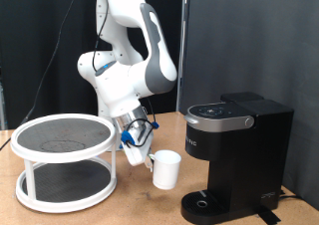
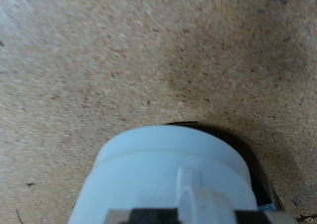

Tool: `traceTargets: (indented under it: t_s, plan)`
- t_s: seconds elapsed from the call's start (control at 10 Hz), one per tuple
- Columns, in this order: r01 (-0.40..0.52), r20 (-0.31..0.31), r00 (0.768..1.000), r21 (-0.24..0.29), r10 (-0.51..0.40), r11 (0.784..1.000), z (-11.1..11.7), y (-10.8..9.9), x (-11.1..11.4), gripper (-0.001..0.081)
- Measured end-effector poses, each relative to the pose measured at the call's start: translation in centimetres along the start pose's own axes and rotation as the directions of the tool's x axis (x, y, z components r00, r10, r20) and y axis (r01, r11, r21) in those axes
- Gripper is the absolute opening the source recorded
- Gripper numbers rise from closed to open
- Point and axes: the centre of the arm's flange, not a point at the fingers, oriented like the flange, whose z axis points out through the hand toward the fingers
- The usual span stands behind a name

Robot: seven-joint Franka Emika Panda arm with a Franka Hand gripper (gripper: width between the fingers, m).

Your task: Make a cup of coffee with the keurig machine

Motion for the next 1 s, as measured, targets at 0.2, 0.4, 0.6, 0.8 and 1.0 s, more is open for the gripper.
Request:
traceTargets:
  t_s: [0.2, 0.4, 0.6, 0.8, 1.0]
  plan:
    - [0.007, 0.022, 1.0, -0.019, -0.006, 1.0, 1.4, 1.0, -0.1, 0.0008]
    - [0.011, 0.055, 0.998, -0.026, -0.01, 1.0, 2.3, 1.9, -0.6, 0.0008]
    - [0.019, 0.081, 0.997, -0.02, -0.017, 1.0, 2.9, 2.9, -1.1, 0.0008]
    - [0.023, 0.076, 0.997, -0.022, -0.021, 0.999, 3.6, 3.4, -1.4, 0.0008]
    - [0.015, 0.075, 0.997, -0.018, -0.014, 1.0, 4.2, 3.7, -1.6, 0.0008]
